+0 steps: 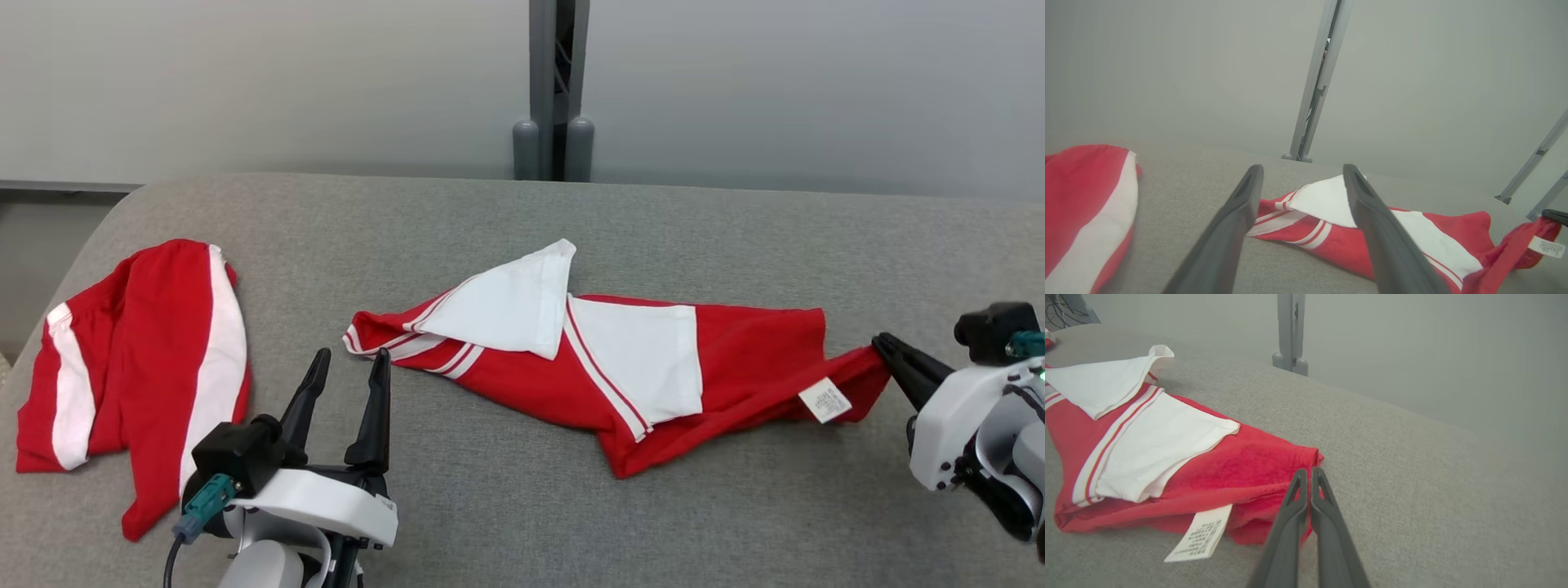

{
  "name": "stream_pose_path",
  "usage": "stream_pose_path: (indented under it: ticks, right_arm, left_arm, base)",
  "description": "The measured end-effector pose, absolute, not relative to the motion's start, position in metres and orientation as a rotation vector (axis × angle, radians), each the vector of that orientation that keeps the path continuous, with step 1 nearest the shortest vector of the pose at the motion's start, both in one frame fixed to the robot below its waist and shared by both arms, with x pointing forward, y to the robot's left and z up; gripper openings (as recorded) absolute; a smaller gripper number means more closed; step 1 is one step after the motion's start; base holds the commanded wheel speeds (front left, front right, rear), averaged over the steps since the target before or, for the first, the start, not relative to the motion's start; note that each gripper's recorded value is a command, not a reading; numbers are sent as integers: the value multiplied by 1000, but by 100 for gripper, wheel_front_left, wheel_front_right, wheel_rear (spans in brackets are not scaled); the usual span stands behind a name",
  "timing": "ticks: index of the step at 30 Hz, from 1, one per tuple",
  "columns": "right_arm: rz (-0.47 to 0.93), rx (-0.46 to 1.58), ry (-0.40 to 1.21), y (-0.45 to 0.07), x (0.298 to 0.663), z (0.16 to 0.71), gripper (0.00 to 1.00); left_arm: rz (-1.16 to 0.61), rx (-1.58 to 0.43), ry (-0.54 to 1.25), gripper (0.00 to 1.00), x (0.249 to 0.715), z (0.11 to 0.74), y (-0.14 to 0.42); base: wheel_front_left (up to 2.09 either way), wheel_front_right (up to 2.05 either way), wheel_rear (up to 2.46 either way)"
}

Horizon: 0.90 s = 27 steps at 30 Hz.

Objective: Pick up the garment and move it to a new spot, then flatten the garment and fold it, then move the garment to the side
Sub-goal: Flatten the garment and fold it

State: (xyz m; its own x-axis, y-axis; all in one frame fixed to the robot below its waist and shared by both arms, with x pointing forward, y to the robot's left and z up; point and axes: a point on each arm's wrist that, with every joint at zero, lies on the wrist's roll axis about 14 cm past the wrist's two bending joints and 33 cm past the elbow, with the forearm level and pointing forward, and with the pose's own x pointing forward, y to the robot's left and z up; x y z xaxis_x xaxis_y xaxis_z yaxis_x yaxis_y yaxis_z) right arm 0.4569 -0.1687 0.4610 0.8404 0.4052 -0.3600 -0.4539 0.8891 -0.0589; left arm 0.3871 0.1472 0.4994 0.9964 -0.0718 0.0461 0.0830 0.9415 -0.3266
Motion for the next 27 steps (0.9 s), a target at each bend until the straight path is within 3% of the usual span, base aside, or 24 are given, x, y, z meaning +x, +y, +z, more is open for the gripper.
stream_pose_path:
  ticks: [12,27]
  right_arm:
    - [345,31,433,-190,395,417,0]
    - [336,38,335,-176,407,426,0]
  left_arm:
    - [-170,-310,-37,100,401,503,119]
    - [-333,-143,61,100,475,483,81]
  base:
    - [0,0,0]
    - [0,0,0]
